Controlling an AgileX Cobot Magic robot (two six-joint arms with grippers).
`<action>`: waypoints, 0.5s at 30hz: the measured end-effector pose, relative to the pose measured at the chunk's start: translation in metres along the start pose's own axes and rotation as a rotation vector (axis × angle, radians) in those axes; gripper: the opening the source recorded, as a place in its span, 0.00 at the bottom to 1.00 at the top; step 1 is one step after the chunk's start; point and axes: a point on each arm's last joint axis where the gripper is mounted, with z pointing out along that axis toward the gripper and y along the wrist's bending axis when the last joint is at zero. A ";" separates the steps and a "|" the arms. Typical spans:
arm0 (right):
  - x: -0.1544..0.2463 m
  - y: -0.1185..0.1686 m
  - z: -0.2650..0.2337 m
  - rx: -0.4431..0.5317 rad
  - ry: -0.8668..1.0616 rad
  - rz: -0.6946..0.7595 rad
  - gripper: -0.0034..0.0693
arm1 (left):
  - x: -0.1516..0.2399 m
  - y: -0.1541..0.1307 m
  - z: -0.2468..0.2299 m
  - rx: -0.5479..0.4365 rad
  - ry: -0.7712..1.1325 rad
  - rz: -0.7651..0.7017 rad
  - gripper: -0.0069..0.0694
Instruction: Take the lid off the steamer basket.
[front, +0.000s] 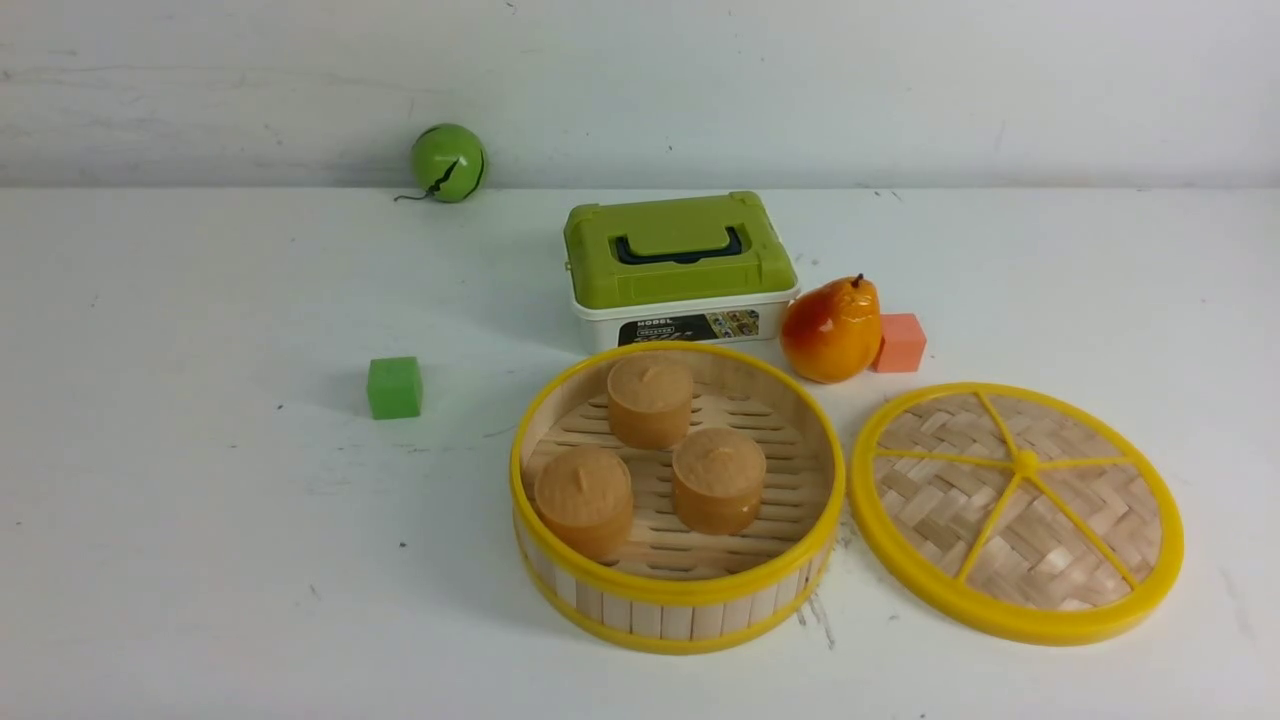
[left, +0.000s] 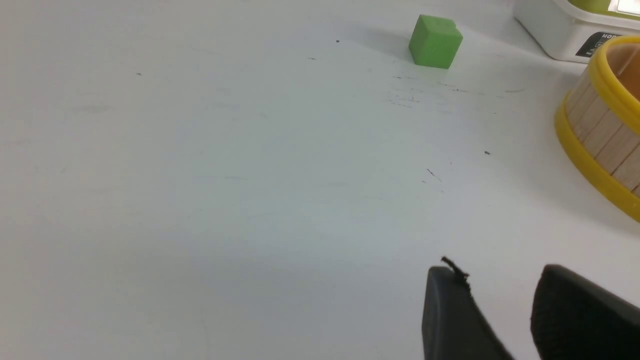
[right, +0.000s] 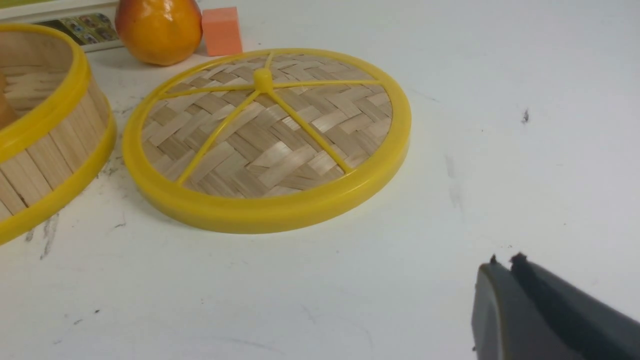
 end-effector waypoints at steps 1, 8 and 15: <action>0.000 0.000 0.000 0.000 0.000 0.000 0.09 | 0.000 0.000 0.000 0.000 0.000 0.000 0.40; 0.000 0.000 0.000 0.000 0.000 0.000 0.10 | 0.000 0.000 0.000 0.000 0.000 0.000 0.40; 0.000 0.000 0.000 0.000 0.000 0.000 0.12 | 0.000 0.000 0.000 0.000 0.000 0.000 0.40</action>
